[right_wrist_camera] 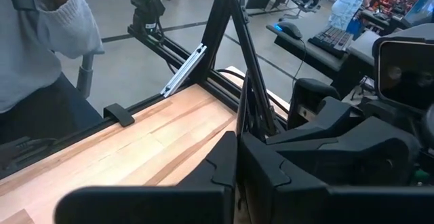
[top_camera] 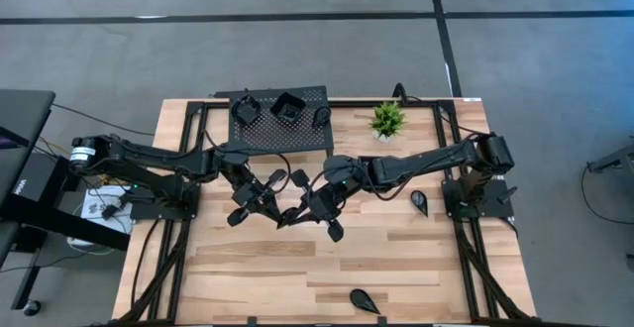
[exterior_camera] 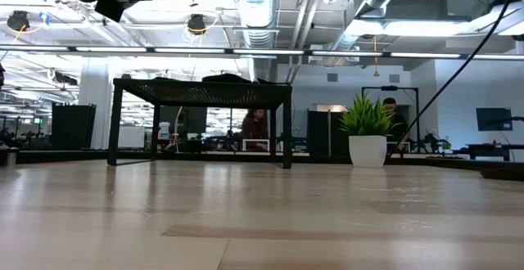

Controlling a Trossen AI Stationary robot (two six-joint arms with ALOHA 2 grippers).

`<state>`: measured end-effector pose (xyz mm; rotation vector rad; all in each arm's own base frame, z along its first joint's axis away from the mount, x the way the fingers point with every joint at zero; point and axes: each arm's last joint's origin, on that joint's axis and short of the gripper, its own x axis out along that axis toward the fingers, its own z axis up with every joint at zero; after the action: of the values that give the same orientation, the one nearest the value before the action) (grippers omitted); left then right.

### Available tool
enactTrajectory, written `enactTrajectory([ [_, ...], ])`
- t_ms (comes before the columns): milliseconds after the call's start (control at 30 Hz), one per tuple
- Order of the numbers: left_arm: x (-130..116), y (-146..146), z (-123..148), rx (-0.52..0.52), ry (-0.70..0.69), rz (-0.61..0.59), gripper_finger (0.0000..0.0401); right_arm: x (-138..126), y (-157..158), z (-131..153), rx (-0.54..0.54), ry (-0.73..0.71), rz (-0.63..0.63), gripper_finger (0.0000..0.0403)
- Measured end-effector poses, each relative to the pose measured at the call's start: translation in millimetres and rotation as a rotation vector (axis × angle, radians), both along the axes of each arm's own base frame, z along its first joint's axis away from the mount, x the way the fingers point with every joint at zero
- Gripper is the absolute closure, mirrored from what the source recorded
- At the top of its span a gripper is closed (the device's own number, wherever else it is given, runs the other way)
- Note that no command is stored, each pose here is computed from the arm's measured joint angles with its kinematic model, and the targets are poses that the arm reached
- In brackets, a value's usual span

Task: Pick & Place Mini shaped plates
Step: Stack the black drop shaped plate on the top of the black drop shaped plates on the shelf

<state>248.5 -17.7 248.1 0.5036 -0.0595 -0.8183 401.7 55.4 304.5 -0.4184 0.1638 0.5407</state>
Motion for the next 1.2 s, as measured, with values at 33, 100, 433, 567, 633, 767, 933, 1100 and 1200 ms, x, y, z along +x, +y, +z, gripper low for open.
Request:
enactTrajectory([
  [33, 0.0, 0.0, 0.0, 0.0, 0.0, 0.0, 0.0391, 0.0, 0.0, 0.0, 0.0, 0.0, 0.0, 0.0395],
  [100, 0.1, 0.0, 0.3, 0.0, -0.003, 0.001, 0.0387, 0.0, 0.0, 0.0, 0.0, 0.0, 0.0, 0.0397],
  [433, 1.6, 1.2, 2.0, -0.007, -0.006, 0.063, 0.0305, 0.4, -1.6, -0.1, -0.007, -0.001, -0.024, 0.0401],
  [567, 2.6, 2.4, 1.6, -0.019, 0.016, 0.123, 0.0272, -0.8, -1.9, -4.5, -0.016, 0.047, -0.033, 0.0402],
  [633, 3.0, 3.0, 0.8, -0.018, 0.026, 0.148, 0.026, -1.9, 0.2, -7.4, -0.023, 0.08, -0.058, 0.0402],
  [767, 2.9, 3.3, 0.9, -0.014, 0.027, 0.166, 0.0245, -4.6, 8.0, -7.8, -0.046, 0.109, -0.128, 0.0403],
  [933, -1.6, 4.0, 9.6, -0.01, -0.022, 0.195, 0.0237, -18.1, 20.4, 4.7, -0.097, 0.105, -0.194, 0.0399],
  [1100, -10.3, 5.4, 23.2, -0.008, -0.085, 0.254, 0.0235, -46.4, 24.1, 24.8, -0.174, 0.151, -0.302, 0.0396],
  [1200, -16.4, 5.7, 31.1, -0.011, -0.12, 0.266, 0.0235, -61.2, 14.3, 33.8, -0.244, 0.182, -0.44, 0.0399],
])
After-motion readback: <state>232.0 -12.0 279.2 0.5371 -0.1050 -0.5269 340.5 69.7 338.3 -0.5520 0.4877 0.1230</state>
